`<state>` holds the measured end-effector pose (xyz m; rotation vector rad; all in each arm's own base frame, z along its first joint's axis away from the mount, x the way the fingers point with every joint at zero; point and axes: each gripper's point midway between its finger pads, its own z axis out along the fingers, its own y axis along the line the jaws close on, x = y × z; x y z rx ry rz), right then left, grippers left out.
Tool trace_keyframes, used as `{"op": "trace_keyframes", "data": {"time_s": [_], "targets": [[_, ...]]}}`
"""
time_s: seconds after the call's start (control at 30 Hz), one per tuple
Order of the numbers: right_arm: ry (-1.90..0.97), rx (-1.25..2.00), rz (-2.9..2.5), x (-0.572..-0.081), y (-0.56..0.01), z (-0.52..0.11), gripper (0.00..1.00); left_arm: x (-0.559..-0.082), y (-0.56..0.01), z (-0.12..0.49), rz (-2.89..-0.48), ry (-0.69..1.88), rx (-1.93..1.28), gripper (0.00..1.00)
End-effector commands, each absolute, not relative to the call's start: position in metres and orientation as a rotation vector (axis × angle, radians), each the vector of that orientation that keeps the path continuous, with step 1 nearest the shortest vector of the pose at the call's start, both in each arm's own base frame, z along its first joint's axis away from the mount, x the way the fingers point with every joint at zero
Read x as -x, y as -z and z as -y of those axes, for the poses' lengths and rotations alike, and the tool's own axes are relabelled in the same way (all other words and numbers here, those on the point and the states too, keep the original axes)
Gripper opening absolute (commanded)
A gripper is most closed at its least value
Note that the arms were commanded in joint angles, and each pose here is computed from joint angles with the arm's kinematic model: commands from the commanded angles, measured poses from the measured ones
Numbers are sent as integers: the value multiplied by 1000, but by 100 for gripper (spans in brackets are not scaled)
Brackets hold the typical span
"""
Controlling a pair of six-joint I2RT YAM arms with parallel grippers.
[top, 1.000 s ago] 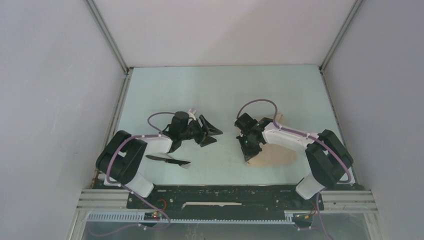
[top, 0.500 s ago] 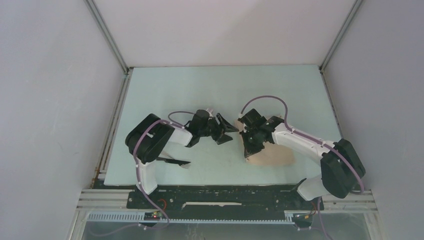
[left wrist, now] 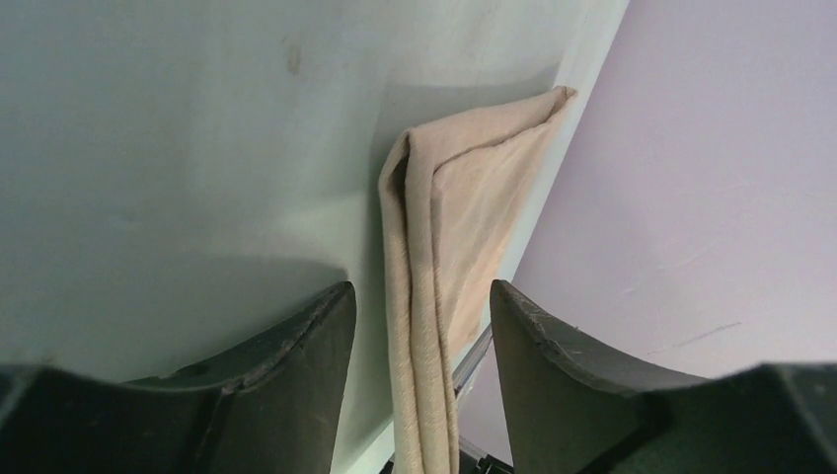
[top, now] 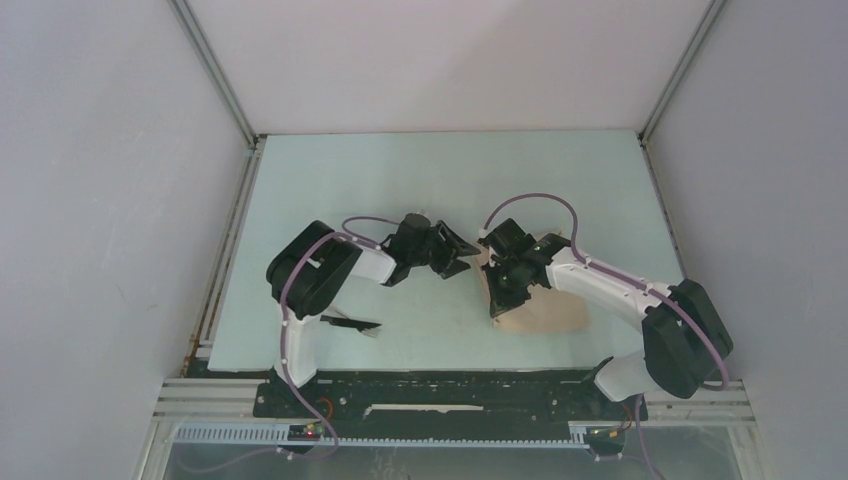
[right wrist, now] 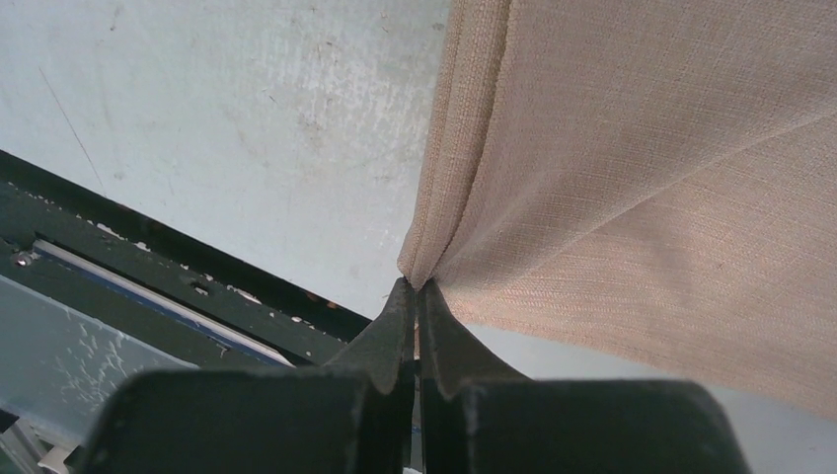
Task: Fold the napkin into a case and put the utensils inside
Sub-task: Pick up the upper triangle-folded napkin from the center of the board, then turn over the upper triangle folded napkin at the center of the board.
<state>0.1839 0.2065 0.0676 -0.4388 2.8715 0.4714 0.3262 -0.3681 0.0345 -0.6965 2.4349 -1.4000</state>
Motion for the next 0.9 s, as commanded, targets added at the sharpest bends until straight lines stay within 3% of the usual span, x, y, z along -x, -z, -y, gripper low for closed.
{"op": "trace_keyframes", "data": {"time_s": [0.0,0.17,0.47,0.73,0.87], "targets": [[-514,463,-2829,-185,-76,-209,0,-337,-28,372,-2432,1374,713,60],[-521,464,-2828,-185,-76,-209,0,-343,-26,374,-2423,1365,711,42],[-522,473,-2831,-184,-75,-210,0,-352,-28,380,-2421,1358,670,27],[-657,484,-2804,-182,-83,-230,0,-365,-52,347,-2379,1290,637,1],[-864,540,-2735,-178,-103,-270,0,-371,-82,299,-2329,1217,651,0]]}}
